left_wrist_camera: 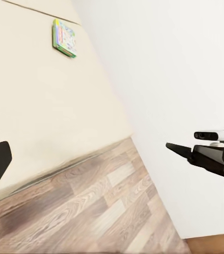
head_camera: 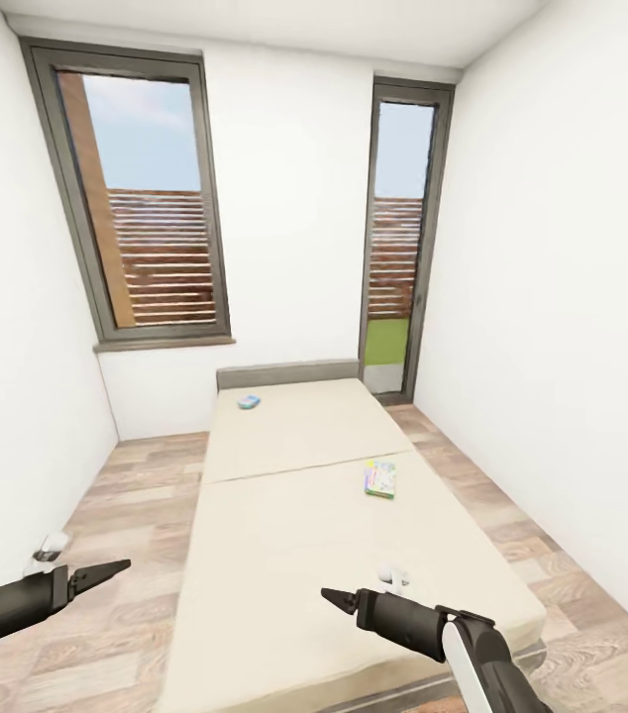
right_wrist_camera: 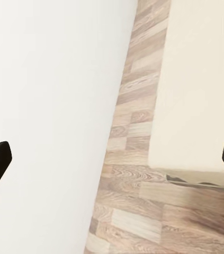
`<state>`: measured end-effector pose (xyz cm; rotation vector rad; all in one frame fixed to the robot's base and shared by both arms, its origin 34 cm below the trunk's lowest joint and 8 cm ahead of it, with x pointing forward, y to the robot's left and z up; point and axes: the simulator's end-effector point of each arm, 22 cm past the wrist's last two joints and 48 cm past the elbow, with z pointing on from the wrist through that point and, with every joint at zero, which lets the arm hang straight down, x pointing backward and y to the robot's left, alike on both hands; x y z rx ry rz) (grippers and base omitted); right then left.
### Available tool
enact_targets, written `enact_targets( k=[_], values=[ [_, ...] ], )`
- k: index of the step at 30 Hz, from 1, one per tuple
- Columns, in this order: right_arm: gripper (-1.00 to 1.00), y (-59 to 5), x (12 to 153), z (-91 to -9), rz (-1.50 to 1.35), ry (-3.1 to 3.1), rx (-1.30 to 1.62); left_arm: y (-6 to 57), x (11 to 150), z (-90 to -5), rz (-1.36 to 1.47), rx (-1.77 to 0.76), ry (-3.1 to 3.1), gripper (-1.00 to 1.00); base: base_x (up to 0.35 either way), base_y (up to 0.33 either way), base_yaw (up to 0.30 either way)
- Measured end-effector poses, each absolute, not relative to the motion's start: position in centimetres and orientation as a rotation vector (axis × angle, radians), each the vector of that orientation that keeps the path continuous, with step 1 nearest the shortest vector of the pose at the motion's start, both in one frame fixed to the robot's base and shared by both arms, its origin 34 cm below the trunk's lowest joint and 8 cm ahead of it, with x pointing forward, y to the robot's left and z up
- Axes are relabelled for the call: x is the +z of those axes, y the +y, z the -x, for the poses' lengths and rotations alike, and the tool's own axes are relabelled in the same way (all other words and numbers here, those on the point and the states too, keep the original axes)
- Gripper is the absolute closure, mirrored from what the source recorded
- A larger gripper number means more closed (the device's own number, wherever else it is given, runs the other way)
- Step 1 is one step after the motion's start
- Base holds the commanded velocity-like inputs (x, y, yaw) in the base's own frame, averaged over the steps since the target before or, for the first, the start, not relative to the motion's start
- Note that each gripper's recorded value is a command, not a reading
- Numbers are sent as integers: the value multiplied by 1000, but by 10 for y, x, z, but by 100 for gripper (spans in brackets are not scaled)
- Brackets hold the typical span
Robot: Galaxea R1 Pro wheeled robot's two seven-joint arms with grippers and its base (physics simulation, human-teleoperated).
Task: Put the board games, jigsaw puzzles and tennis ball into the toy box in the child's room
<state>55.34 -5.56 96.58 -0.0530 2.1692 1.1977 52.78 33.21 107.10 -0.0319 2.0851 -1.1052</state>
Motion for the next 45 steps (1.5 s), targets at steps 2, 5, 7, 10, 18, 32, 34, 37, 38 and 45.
enact_targets(
  k=[2, 5, 7, 10, 18, 32, 34, 37, 38, 45],
  values=[
    [-100, -56, 966, -553, 54, 2168, 1197, 332, 1072, -528, 31, -1105, 2084, -100, 0, 249, -245],
    [-100, -56, 968, -553, 55, 2166, 1197, 332, 1073, -528, 29, -1105, 2081, -100, 0, 263, -245],
    [-100, -56, 968, -554, 56, 2165, 1197, 332, 1073, -527, 29, -1104, 2080, -100, 0, 271, -246],
    [-100, -56, 969, -554, 58, 2163, 1197, 332, 1075, -527, 27, -1104, 2078, -100, 0, 275, -246],
    [-100, -56, 972, -554, 60, 2157, 1195, 332, 1077, -527, 23, -1102, 2072, -100, 0, 278, -247],
    [-100, -57, 978, -554, 65, 2147, 1191, 332, 1082, -526, 16, -1100, 2062, -100, 0, 125, -250],
    [-100, -57, 978, -554, 66, 2145, 1191, 332, 1083, -526, 16, -1099, 2060, -100, 0, 173, -251],
    [-100, -57, 979, -555, 67, 2143, 1189, 332, 1084, -526, 14, -1099, 2058, -100, 0, 218, -251],
    [-100, -57, 980, -555, 68, 2142, 1189, 332, 1084, -525, 13, -1099, 2057, -100, 0, 241, -251],
    [-100, -57, 982, -555, 71, 2137, 1187, 332, 1087, -525, 10, -1099, 2051, -100, 0, 179, -251]
  ],
)
